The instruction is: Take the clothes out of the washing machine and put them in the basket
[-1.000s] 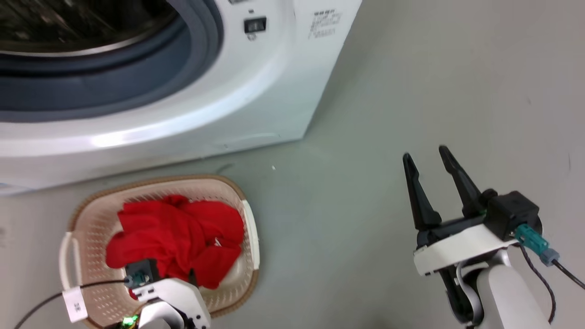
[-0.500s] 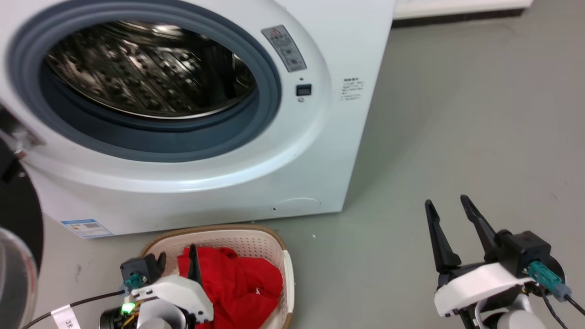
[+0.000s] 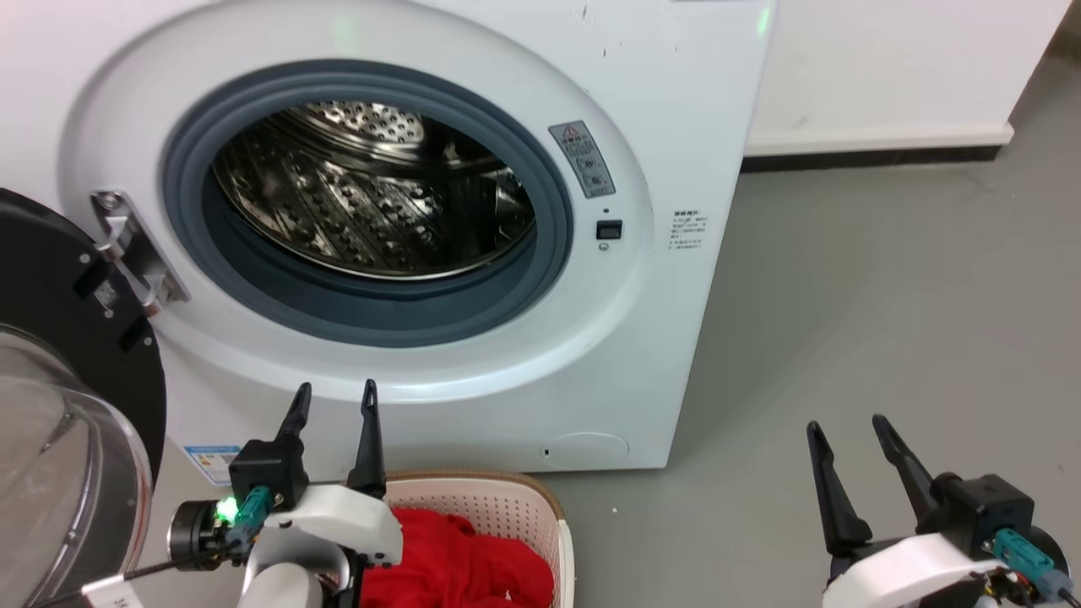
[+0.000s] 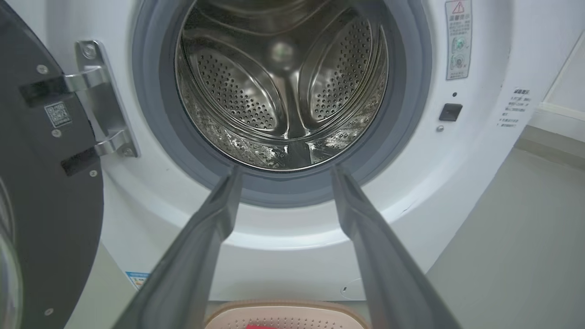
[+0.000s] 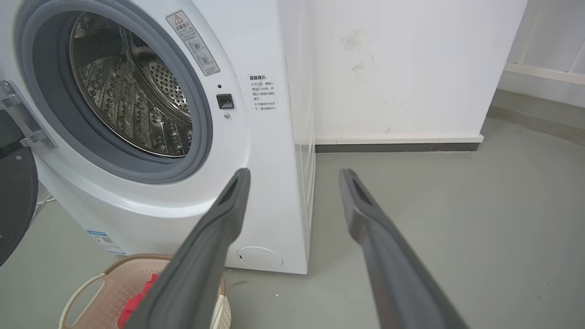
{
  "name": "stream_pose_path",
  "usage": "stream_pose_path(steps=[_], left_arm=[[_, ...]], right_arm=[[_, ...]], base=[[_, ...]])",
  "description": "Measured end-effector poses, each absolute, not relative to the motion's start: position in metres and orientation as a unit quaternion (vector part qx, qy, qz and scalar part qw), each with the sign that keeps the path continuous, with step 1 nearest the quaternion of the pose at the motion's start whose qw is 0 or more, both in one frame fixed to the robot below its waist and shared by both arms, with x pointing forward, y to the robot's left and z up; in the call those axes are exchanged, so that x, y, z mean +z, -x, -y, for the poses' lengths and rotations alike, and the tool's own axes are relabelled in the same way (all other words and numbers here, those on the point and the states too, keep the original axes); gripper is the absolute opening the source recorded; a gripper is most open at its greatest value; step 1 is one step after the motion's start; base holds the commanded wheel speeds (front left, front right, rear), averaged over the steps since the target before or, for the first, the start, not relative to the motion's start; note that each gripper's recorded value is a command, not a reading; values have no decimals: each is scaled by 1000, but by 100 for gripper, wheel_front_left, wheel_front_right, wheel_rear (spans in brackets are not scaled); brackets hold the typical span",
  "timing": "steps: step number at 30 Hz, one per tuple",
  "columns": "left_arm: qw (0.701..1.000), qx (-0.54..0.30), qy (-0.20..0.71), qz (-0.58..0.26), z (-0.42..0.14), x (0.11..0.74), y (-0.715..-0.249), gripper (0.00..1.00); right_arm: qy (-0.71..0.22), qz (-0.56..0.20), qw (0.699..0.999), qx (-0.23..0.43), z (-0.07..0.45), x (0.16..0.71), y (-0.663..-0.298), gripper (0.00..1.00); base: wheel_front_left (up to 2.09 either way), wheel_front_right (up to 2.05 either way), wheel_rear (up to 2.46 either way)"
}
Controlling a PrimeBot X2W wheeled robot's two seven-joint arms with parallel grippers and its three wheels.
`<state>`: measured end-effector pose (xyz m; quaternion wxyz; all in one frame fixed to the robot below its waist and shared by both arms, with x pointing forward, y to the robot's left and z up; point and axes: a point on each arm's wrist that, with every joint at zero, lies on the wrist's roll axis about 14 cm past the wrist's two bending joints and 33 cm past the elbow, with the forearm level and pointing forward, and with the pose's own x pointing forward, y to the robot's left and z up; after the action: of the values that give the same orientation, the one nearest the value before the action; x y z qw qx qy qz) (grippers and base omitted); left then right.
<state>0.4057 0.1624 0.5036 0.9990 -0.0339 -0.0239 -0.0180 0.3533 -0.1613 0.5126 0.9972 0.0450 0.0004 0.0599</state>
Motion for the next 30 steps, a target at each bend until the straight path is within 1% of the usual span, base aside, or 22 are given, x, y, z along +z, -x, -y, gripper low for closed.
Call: stream_pose_path(steps=[5,11,20,30], left_arm=[[998,-16,-3,66,-172,530,-392,100],[996,-2,-22,81,-185,549,-375,100],[998,24,-6,49,-199,540,-352,100],[999,22,3,36,-196,534,-352,100]], right_arm=[[-40,4,997,63,160,518,-347,100],[-29,10,997,65,159,523,-342,100],[-25,12,998,61,162,526,-335,100],[-26,7,998,59,163,523,-333,100]], base=[[0,0,0],[0,0,0],[0,0,0],[0,0,0]])
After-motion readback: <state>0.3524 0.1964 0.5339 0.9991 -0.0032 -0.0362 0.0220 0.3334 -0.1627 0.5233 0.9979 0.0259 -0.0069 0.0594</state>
